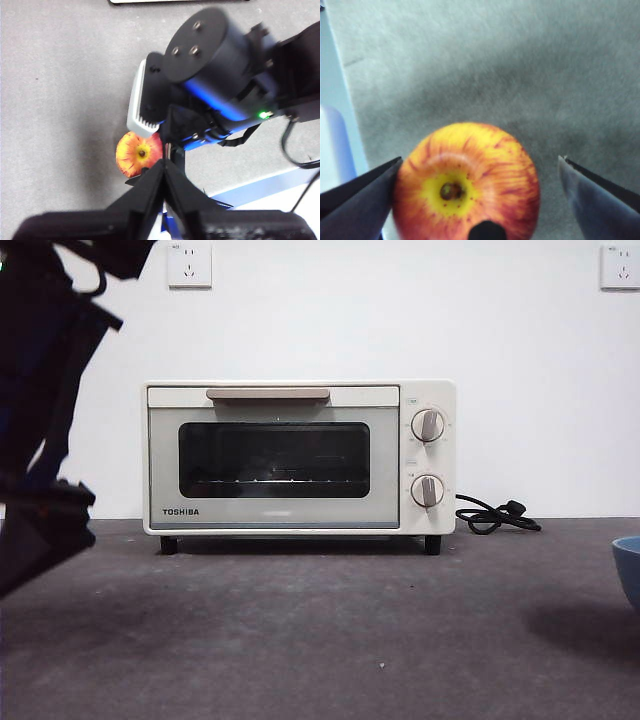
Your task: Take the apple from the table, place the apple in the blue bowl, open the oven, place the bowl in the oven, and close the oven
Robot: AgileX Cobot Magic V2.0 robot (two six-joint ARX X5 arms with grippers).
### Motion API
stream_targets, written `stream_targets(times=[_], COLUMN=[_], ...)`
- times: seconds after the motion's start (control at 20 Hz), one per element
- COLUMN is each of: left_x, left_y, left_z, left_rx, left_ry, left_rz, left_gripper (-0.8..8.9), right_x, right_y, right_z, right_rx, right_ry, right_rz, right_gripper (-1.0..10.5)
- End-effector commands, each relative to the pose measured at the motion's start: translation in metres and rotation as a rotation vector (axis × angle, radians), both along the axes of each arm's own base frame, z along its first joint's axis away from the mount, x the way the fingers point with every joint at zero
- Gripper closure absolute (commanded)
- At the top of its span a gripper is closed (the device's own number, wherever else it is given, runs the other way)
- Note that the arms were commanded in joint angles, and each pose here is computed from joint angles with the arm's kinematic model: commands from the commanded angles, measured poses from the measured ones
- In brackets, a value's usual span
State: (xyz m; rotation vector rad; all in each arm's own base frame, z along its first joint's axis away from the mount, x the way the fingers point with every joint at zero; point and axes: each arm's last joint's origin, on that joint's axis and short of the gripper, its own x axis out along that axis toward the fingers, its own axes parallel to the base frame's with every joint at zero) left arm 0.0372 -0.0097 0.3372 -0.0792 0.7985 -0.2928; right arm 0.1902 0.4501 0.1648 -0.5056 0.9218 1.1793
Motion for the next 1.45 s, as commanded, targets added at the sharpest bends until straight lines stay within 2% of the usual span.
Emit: stream_targets(times=[0.05, 0.25, 0.3, 0.55, 0.85, 1.1, 1.35, 1.45], left_x=[-0.001, -0.001, -0.001, -0.001, -0.001, -0.001, 0.0, 0.0], left_y=[0.0, 0.0, 0.0, 0.0, -0.001, -0.001, -0.001, -0.001], left_z=[0.001, 0.001, 0.001, 0.001, 0.001, 0.001, 0.001, 0.001], left_rx=[0.005, 0.005, 0.006, 0.02, 0.017, 0.018, 0.02, 0.021], left_ry=[-0.011, -0.011, -0.011, -0.015, -0.015, -0.015, -0.014, -0.013], left_rz=[-0.014, -0.014, -0.014, -0.024, -0.038, -0.038, -0.04, -0.041], left_gripper=[8.18, 8.18, 8.18, 8.18, 8.18, 8.18, 8.18, 8.18], right_x=[-0.001, -0.001, 0.0, -0.001, -0.009, -0.016, -0.016, -0.013], right_y=[0.002, 0.003, 0.003, 0.0, -0.023, -0.059, -0.113, -0.134], right_z=[-0.014, -0.013, -0.013, 0.005, 0.065, 0.123, 0.169, 0.183], right_rx=[-0.023, -0.01, -0.001, 0.021, 0.02, -0.03, -0.165, -0.193], right_ry=[0.031, 0.057, 0.053, 0.044, -0.019, -0.16, -0.291, -0.328], right_rz=[-0.013, -0.052, -0.052, -0.053, -0.046, -0.138, -0.28, -0.338], right_gripper=[2.6, 9.1, 9.6, 9.6, 9.6, 9.6, 9.5, 9.5])
